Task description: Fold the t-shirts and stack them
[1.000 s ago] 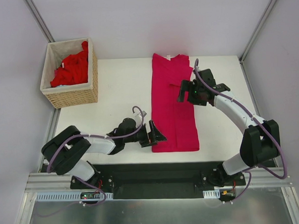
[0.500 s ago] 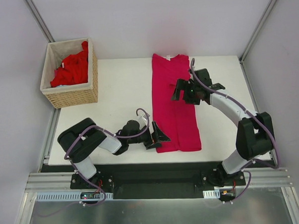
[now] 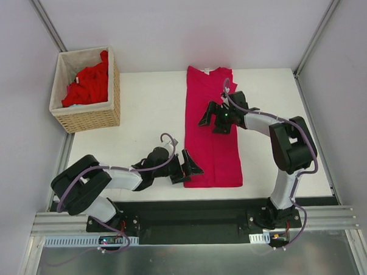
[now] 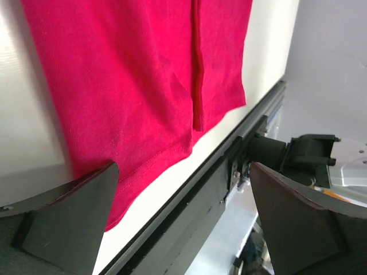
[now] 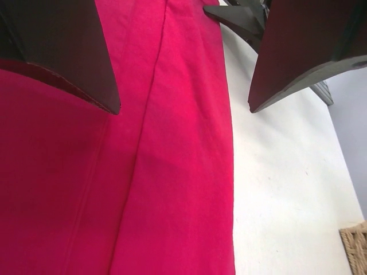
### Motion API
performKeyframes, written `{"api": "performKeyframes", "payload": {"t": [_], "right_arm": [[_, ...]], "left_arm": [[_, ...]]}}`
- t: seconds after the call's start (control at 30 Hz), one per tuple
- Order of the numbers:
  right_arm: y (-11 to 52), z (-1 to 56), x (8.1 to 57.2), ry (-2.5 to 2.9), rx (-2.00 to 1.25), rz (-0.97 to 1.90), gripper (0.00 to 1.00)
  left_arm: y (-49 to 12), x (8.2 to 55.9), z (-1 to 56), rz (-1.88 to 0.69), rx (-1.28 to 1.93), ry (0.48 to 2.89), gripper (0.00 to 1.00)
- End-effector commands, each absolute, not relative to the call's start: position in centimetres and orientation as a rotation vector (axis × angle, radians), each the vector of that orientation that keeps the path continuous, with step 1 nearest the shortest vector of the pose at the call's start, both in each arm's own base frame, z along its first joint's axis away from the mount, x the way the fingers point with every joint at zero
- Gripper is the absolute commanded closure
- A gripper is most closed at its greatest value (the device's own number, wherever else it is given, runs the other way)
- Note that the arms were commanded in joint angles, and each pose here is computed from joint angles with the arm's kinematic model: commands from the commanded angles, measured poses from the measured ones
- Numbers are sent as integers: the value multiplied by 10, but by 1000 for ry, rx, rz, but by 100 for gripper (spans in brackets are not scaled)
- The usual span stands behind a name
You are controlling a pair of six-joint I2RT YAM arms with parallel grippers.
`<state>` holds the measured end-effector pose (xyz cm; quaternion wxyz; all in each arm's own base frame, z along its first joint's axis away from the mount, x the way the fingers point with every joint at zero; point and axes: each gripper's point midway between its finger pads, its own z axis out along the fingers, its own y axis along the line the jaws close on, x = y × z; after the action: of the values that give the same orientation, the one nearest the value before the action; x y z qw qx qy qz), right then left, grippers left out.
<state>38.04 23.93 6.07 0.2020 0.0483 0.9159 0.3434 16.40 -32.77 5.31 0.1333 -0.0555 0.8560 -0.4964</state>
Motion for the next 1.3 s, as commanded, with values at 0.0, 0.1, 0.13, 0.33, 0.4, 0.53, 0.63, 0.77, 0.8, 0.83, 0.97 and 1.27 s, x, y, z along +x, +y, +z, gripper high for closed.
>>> {"api": "performKeyframes", "payload": {"t": [0.0, 0.1, 0.13, 0.33, 0.4, 0.53, 0.63, 0.77, 0.8, 0.83, 0.97, 1.27], "right_arm": [[252, 77, 397, 2458, 126, 1085, 1], [254, 78, 399, 2447, 127, 1094, 1], [254, 78, 399, 2447, 127, 1094, 1], [254, 80, 397, 2442, 132, 1107, 1], [255, 77, 396, 2441, 136, 1120, 3], [252, 66, 393, 2457, 155, 1109, 5], [252, 59, 393, 2467, 169, 1116, 6], [253, 51, 393, 2475, 187, 1133, 9], [253, 51, 395, 2468, 195, 1140, 10], [254, 51, 395, 2467, 198, 1146, 11], [257, 49, 399, 2466, 207, 1161, 17], [258, 50, 400, 2459, 213, 1172, 21]], "left_arm": [[-304, 158, 33, -1217, -128, 2571, 1], [-304, 159, 33, -1212, -126, 2571, 1], [-305, 159, 32, -1212, -125, 2575, 1], [-310, 159, 29, -1237, -127, 2586, 1], [-312, 158, 30, -1246, -122, 2588, 1], [-313, 160, 31, -1248, -119, 2585, 1], [-313, 159, 31, -1250, -118, 2584, 1], [-312, 159, 32, -1251, -123, 2583, 1], [-312, 159, 31, -1247, -122, 2585, 1], [-312, 159, 31, -1249, -121, 2581, 1], [-311, 158, 31, -1247, -124, 2585, 1], [-311, 157, 30, -1248, -126, 2590, 1]]}}
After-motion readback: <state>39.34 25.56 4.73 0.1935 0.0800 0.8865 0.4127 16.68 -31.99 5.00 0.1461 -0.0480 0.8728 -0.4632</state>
